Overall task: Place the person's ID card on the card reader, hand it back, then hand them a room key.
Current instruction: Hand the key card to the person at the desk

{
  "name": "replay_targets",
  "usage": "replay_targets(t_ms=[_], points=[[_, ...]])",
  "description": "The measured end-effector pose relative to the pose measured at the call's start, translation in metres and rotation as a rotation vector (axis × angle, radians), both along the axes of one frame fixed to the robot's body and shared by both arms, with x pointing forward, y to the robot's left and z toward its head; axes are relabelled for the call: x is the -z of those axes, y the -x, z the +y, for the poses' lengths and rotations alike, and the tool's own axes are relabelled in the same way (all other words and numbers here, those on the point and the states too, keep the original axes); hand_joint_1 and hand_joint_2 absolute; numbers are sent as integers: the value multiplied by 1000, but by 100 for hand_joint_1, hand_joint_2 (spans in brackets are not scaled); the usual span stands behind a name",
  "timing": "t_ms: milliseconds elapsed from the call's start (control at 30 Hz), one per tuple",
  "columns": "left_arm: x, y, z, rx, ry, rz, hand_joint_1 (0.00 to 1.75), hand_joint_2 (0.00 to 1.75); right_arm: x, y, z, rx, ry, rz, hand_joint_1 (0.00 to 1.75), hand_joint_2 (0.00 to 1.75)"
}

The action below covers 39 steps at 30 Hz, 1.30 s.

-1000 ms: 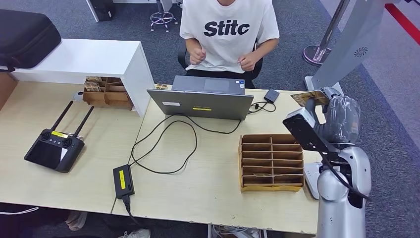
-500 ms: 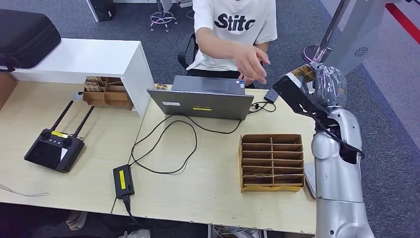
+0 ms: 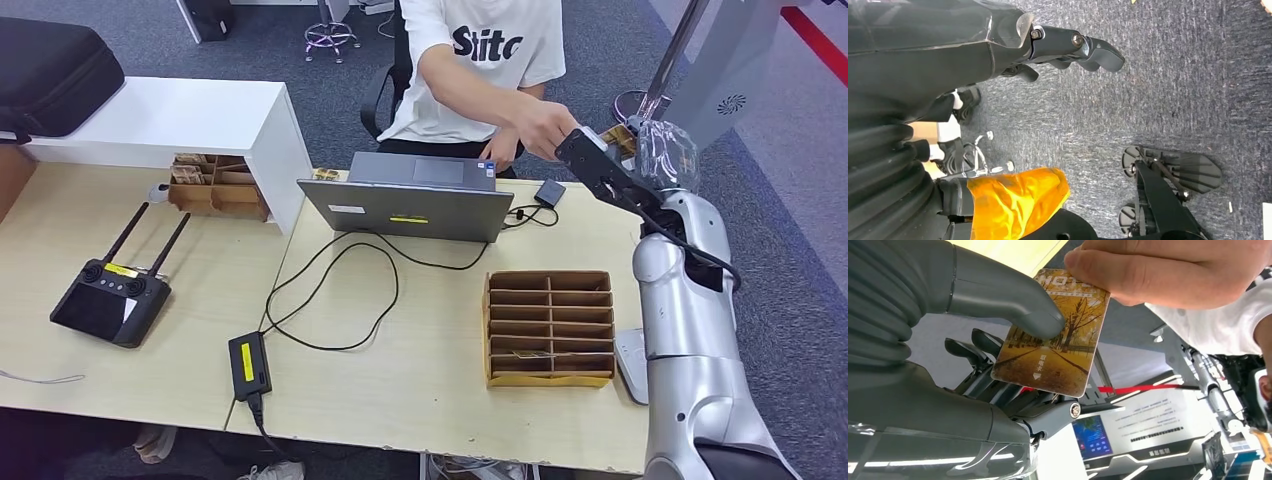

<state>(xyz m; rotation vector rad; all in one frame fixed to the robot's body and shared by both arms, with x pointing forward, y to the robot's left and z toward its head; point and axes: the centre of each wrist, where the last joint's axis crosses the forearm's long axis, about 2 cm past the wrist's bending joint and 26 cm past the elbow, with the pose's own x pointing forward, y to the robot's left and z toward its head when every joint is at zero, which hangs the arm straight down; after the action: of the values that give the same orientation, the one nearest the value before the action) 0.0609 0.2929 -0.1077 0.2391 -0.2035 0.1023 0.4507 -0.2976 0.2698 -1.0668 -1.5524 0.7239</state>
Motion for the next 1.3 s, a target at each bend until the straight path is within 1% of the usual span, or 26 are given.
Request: replay_targets(t_ms=[67, 100, 267, 467, 700, 833, 933, 1067, 1300], points=[[0, 0, 0, 0, 0, 1, 0, 175, 1, 0, 2, -7, 5, 4, 25, 175], [0, 0, 0, -1, -1, 2, 0, 175, 2, 0, 3, -10, 7, 5, 0, 175], [0, 0, 0, -2, -4, 8, 0, 175, 0, 0, 8, -22, 5, -4, 0, 175], [0, 0, 1, -5, -9, 13, 0, 175, -11, 9, 16, -53, -2, -74, 0, 175], [0, 1, 0, -11, -17, 16, 0, 175, -33, 33, 20, -108, -27, -221, 0, 175], [0, 1, -3, -25, -19, 18, 0, 175, -36, 54, 19, -137, -40, -301, 0, 175], [0, 2, -6, -43, -17, 20, 0, 175, -29, 71, 14, -141, -46, -346, 0, 175], [0, 3, -9, -72, -12, 23, 0, 175, -13, 93, 0, -132, -24, -373, 0, 175], [0, 6, -15, -125, -7, 30, 0, 175, 31, 134, -33, -70, 16, -333, 0, 175]])
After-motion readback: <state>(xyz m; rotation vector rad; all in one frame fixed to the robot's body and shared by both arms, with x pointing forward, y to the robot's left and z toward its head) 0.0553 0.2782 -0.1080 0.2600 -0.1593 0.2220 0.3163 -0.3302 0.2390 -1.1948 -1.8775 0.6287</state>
